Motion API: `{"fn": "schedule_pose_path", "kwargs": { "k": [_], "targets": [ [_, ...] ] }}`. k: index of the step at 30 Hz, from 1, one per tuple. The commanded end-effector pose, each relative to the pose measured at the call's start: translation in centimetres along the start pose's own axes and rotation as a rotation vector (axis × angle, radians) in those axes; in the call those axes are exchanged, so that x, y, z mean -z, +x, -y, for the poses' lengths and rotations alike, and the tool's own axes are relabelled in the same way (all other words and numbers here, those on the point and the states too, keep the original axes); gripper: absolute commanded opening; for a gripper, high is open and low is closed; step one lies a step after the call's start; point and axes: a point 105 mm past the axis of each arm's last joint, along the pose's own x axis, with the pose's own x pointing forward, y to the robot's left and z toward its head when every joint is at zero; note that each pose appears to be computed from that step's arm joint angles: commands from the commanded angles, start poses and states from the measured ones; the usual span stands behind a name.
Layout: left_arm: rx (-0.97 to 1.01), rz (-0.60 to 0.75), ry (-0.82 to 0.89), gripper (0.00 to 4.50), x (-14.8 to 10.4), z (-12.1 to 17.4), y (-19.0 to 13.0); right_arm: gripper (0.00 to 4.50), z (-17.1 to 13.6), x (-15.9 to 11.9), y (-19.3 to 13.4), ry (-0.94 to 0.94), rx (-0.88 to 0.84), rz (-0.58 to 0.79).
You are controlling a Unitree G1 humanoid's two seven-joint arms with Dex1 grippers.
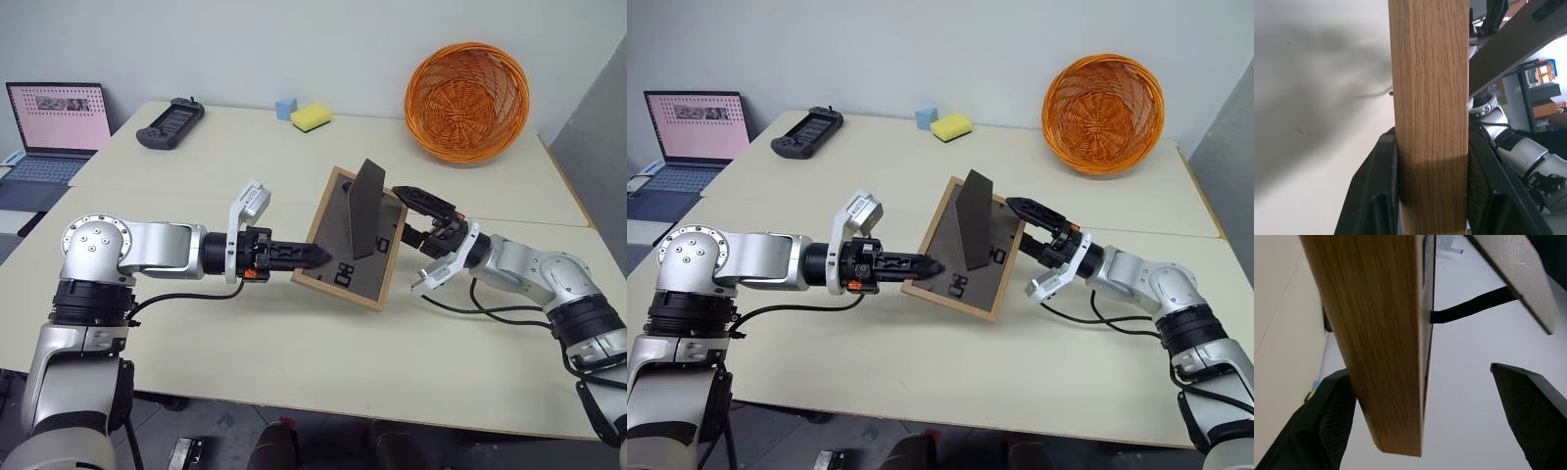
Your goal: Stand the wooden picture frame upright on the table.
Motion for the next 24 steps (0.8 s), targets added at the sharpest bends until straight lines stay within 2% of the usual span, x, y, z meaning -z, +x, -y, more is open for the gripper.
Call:
{"fn": "schedule_pose_path", "kwargs": {
  "k": [1, 8, 11, 21, 24],
  "targets": [
    [0.072, 0.007, 0.058, 1.3, -0.31, 1.99, -0.33, 4.46, 0.8, 0.09, 0.29, -0.04, 0.025, 0.038],
    [0.062, 0.027, 0.055, 1.3, -0.65, 1.88, -0.6, 4.46, 0.68, -0.08, 0.25, -0.038, 0.033, 0.049],
    [0.062, 0.026, 0.056, 1.3, -0.6, 1.88, -0.62, 4.04, 0.48, 0.02, -0.04, -0.034, 0.021, 0.045],
    [0.069, 0.02, 0.053, 1.3, -0.54, 1.91, -0.48, 1.75, 0.64, 0.01, -0.12, -0.032, 0.024, 0.048],
    [0.071, 0.018, 0.053, 1.3, -0.53, 1.93, -0.47, 1.35, 0.73, 0.0, -0.12, -0.033, 0.03, 0.049]
  ]
}}
